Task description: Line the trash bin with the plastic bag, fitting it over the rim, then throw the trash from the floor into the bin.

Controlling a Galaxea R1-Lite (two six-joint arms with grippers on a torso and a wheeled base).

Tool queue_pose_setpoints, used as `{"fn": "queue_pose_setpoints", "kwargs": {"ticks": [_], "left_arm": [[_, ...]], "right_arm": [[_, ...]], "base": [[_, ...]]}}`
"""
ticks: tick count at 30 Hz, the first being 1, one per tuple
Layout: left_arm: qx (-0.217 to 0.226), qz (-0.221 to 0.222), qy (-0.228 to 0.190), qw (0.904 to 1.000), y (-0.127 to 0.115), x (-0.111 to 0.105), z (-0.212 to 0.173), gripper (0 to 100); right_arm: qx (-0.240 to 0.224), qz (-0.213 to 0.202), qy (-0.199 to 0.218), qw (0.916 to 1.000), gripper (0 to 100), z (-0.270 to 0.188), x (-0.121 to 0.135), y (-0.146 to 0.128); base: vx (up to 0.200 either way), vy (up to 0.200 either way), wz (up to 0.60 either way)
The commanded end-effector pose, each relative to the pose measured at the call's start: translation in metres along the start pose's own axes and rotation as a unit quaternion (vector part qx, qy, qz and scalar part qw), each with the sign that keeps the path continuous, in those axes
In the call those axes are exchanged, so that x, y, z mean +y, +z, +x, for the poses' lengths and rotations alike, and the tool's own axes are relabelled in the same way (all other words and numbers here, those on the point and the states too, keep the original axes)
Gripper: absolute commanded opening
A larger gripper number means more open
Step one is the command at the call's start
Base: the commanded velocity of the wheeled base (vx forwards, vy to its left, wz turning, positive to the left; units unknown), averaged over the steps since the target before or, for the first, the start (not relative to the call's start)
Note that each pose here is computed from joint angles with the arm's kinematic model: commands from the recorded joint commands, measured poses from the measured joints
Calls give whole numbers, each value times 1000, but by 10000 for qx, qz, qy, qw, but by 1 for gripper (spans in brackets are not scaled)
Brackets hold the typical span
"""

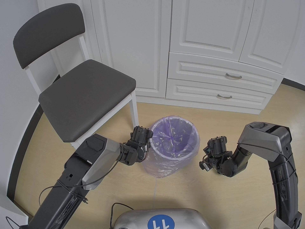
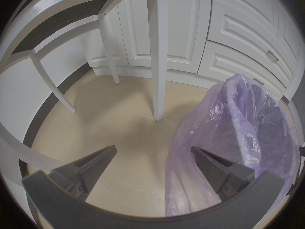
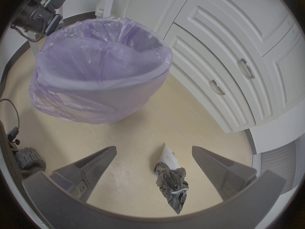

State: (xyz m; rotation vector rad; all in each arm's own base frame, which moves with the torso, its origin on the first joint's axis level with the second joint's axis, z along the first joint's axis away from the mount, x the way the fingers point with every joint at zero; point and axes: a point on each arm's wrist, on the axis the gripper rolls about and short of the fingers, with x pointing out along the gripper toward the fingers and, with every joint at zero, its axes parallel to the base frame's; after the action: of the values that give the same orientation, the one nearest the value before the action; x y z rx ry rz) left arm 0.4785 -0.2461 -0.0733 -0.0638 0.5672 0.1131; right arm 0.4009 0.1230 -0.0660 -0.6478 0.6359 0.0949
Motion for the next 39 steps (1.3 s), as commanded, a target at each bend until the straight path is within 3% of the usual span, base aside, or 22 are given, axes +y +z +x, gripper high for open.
{"fn": "queue_pose_setpoints", "kwargs": {"ticks": [1,9,19,25,30,33,39], "left_arm": [[15,-1,-13,10000,-6,1,4,100],[-145,-147,-134,9997,1,-2,1,100],[-148,-167,-121,9997,0,-1,2,100],[-140,-213,-125,9996,-1,-2,2,100],[-157,-211,-166,9995,0,-5,0,100],[-167,-200,-157,9995,-1,-7,-1,100],[-165,-164,-179,9996,-4,-11,-3,100]], "right_arm": [[-43,48,2,10000,100,1,-3,1],[-548,422,-11,9976,100,-28,-53,20],[-922,1063,-70,9900,100,-25,-59,40],[-1199,1471,372,9811,100,-23,-35,55],[-1386,1905,761,9689,100,-18,13,73],[-1449,2032,674,9660,100,-9,21,79],[-1293,1952,307,9717,100,5,28,72]], "base": [[0,0,0],[0,0,0],[0,0,0],[0,0,0],[0,0,0],[0,0,0],[0,0,0]]}}
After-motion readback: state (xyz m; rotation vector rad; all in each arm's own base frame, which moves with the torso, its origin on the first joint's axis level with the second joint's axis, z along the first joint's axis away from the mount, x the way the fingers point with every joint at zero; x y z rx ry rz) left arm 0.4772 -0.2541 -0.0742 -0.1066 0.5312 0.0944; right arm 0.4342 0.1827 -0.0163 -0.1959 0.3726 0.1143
